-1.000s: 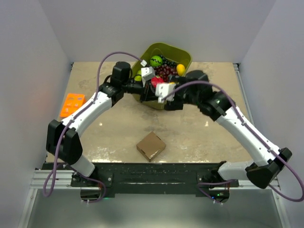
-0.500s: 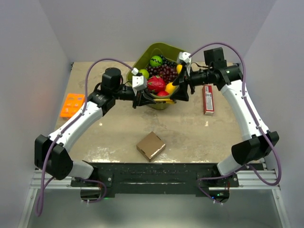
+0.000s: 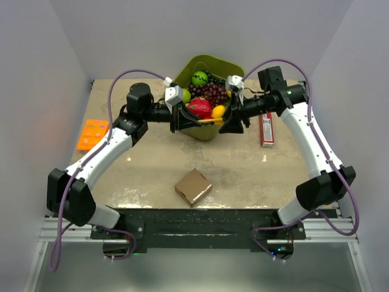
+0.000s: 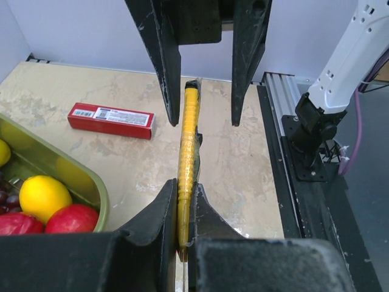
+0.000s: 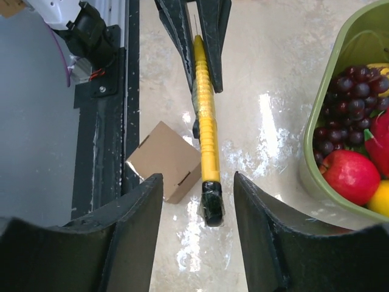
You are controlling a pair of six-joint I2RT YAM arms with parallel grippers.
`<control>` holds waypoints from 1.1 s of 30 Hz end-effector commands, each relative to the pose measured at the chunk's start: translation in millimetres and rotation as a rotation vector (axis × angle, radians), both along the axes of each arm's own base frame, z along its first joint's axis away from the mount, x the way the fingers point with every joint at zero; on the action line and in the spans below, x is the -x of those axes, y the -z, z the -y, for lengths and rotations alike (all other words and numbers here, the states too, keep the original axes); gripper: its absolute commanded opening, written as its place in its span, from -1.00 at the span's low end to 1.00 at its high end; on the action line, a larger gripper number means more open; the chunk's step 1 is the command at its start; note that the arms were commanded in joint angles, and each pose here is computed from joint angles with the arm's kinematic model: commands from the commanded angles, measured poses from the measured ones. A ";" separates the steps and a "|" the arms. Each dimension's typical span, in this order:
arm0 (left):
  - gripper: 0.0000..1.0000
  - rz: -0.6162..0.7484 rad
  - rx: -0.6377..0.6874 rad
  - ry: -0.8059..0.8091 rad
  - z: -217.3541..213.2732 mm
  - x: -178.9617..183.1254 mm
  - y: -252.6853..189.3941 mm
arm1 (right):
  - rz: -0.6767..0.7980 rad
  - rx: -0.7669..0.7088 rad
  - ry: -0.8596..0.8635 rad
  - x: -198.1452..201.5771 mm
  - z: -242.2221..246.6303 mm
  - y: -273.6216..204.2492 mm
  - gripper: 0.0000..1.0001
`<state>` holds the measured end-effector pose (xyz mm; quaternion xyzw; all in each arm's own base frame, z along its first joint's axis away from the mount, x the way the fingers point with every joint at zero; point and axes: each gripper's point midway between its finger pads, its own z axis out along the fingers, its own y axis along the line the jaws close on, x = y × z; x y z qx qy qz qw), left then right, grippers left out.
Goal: Unpack the express box
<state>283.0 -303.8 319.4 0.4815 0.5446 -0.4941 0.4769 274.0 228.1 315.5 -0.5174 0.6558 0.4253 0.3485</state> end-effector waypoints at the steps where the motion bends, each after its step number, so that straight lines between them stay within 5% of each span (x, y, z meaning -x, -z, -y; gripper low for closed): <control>1: -1.00 -0.013 0.037 0.044 2.7 3.5 -7.9 | 0.025 -0.045 -0.003 2.3 -4.1 -11.9 -0.07; 8: -1.00 -0.007 0.025 0.018 4.1 -5.0 -2.4 | 0.071 -0.017 0.022 -4.9 -1.3 -12.2 -0.93; 12: -0.12 0.065 -0.047 -0.055 0.2 -20.6 4.4 | 0.215 0.134 0.102 -26.5 17.1 -3.9 -1.00; 16: 0.31 0.126 -0.144 -0.089 -6.2 -28.0 16.2 | 0.352 0.319 0.037 -35.0 31.7 6.3 -1.00; 26: 0.45 0.269 -0.206 -0.118 -4.9 -42.7 20.3 | 0.515 0.466 -0.036 -21.5 10.4 0.5 -1.00; 33: 0.21 0.232 -0.192 -0.048 3.0 -35.5 25.8 | 0.509 0.451 0.001 -25.9 3.1 -8.7 -1.00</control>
